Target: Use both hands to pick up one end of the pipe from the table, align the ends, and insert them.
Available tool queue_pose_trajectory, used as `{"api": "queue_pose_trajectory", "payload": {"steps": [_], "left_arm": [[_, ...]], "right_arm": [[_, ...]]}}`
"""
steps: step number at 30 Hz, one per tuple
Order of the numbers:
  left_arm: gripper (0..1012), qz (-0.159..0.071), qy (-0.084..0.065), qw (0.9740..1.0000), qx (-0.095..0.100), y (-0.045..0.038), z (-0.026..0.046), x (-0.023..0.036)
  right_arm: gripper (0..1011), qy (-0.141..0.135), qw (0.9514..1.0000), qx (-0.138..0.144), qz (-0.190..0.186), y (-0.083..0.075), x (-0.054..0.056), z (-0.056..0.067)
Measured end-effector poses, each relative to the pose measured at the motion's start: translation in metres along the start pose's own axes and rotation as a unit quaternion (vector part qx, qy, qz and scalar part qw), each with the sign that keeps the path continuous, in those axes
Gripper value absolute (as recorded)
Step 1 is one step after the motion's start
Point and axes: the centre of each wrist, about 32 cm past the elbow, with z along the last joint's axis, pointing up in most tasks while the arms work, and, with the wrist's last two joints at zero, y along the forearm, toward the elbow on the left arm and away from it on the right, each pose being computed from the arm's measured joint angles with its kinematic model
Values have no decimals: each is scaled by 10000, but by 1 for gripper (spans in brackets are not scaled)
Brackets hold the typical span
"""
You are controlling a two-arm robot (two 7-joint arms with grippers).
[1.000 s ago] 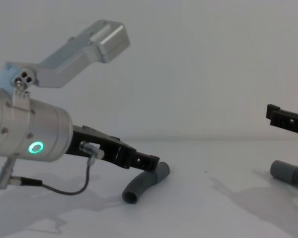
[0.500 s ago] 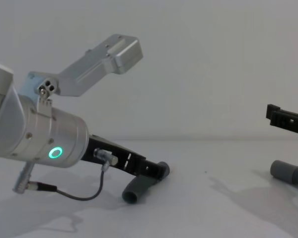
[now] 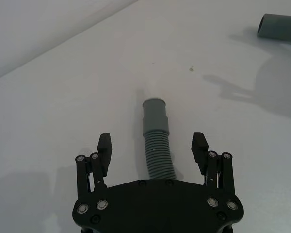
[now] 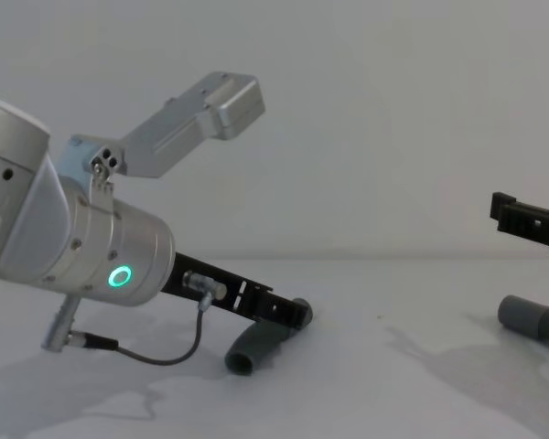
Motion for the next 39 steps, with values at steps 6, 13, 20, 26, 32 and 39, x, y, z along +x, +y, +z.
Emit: {"api": "queue_pose_trajectory", "payload": {"steps": [6,13,20,26,32,39], "left_arm": [[1000,26,2,10000,59,-41,19,29],[1000,30,-63,9999,139,-83,36,50],[1000,12,-151,9997,206,-116,40,54],[1000,21,-228,9994,268,-142,31,59],[1000,43,-256,9992,304,-159,13,63],[1000,71,-246,9992,310,-173,-6,59]], "right_arm": [[1004,0,10000,0,0,0,0,0],[1004,0,10000,0,0,0,0,0],[1004,0,10000,0,0,0,0,0],[1004,0,10000,0,0,0,0,0],[1004,0,10000,0,0,0,0,0],[1004,0,10000,0,0,0,0,0]]}}
